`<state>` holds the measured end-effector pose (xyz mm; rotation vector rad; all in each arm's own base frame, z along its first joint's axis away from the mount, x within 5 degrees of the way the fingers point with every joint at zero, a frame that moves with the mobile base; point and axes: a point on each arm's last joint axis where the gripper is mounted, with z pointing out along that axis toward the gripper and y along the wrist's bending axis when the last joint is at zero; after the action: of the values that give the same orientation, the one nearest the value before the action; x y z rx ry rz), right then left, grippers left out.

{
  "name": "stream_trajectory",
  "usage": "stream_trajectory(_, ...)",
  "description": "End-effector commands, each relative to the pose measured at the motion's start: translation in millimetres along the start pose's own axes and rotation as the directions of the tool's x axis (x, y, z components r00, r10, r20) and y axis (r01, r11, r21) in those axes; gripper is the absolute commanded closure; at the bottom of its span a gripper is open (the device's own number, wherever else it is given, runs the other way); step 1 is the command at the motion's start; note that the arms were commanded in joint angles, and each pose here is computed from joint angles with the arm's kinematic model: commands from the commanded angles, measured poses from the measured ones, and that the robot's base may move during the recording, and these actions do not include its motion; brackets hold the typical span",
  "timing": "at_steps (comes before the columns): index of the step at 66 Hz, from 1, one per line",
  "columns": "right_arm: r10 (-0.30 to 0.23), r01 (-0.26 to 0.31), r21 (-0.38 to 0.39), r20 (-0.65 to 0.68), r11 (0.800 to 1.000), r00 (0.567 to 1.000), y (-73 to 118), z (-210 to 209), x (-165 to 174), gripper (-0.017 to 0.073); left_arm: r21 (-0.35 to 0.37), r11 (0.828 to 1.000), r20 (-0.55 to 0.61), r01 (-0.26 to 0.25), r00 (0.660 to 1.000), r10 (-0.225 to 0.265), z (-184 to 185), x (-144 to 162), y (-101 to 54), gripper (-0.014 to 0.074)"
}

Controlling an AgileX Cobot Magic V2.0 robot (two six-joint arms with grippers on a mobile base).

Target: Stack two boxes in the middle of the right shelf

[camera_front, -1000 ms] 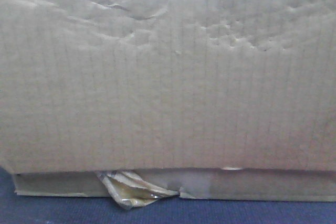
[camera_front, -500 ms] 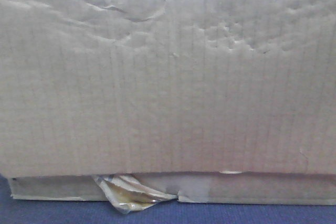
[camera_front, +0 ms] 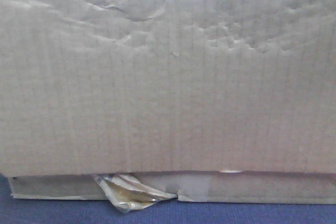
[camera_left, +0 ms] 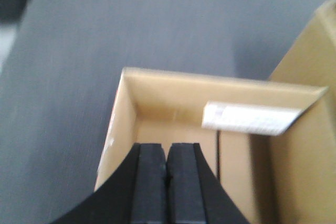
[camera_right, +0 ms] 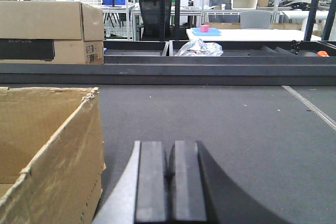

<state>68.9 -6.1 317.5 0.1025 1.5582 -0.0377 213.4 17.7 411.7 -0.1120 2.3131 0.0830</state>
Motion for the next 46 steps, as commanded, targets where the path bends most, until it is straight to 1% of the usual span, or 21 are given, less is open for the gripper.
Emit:
stream_trajectory(1,-0.004,0.004,0.003,0.029,1.000,1.000,-0.1,1,-5,0.0728,-0.028,0.999,-0.157,-0.015,0.988,0.010,18,-12,7.4,0.0705)
stream_trajectory(2,-0.004,0.004,0.003,0.029,1.000,1.000,-0.1,1,-5,0.0728,-0.025,1.000,-0.188,-0.019,0.982,0.014,21,-13,8.4,0.0705)
stream_trajectory(3,-0.004,0.004,0.003,0.029,1.000,1.000,-0.1,1,-5,0.0728,-0.021,0.999,-0.208,-0.038,0.977,0.033,24,-15,9.8,0.0705)
stream_trajectory(4,-0.004,0.004,0.003,0.029,1.000,1.000,-0.1,1,-5,0.0728,-0.018,0.999,-0.228,-0.045,0.973,0.040,27,-16,11.1,0.0705)
stream_trajectory(7,-0.004,0.004,0.003,0.029,1.000,1.000,-0.1,1,-5,0.0728,-0.004,0.999,-0.260,-0.054,0.964,0.051,36,-23,15.9,0.0705)
stream_trajectory(10,-0.004,0.004,0.003,0.029,1.000,1.000,-0.1,1,-5,0.0728,0.035,0.998,-0.276,-0.055,0.959,0.063,49,-28,18.8,0.0705)
stream_trajectory(13,-0.004,0.004,0.003,0.029,1.000,1.000,-0.1,1,-5,0.0728,0.056,0.998,-0.285,-0.027,0.958,0.042,58,-31,23.5,0.0705)
stream_trajectory(16,-0.004,0.004,0.003,0.029,1.000,1.000,-0.1,1,-5,0.0728,0.082,0.996,-0.301,0.017,0.953,0.009,67,-32,25.2,0.0705)
stream_trajectory(18,-0.004,0.004,0.003,0.029,1.000,1.000,-0.1,1,-5,0.0728,0.089,0.996,-0.312,0.031,0.950,-0.002,72,-32,26.3,0.0705)
stream_trajectory(22,-0.004,0.004,0.003,0.029,1.000,1.000,-0.1,1,-5,0.0728,0.075,0.997,-0.335,0.026,0.942,0.001,81,-31,29.0,0.0705)
stream_trajectory(28,-0.004,0.004,0.003,0.029,1.000,1.000,-0.1,1,-5,0.0728,0.019,1.000,-0.364,-0.022,0.931,0.027,89,-29,36.1,0.0704)
stream_trajectory(31,-0.004,0.004,0.003,0.026,1.000,1.000,-0.1,1,-4,0.0728,0.004,0.999,-0.377,-0.036,0.926,0.035,93,-28,38.2,0.0699)
stream_trajectory(35,-0.004,0.004,0.003,0.021,1.000,1.000,-0.1,1,-4,0.0728,0.000,0.999,-0.389,-0.040,0.921,0.037,97,-27,39.0,0.0646)
stream_trajectory(38,-0.004,0.004,0.004,0.017,1.000,1.000,-0.2,1,-4,0.0728,0.004,0.999,-0.397,-0.037,0.917,0.036,101,-26,39.0,0.0584)
stream_trajectory(44,-0.004,0.004,0.004,0.005,1.000,1.000,-0.2,1,-2,0.0728,0.007,0.999,-0.413,-0.033,0.910,0.033,108,-25,39.2,0.0376)
stream_trajectory(46,-0.004,0.004,0.004,0.002,1.000,1.000,-0.2,1,-2,0.0728,0.005,0.999,-0.418,-0.034,0.908,0.033,110,-25,39.5,0.0326)
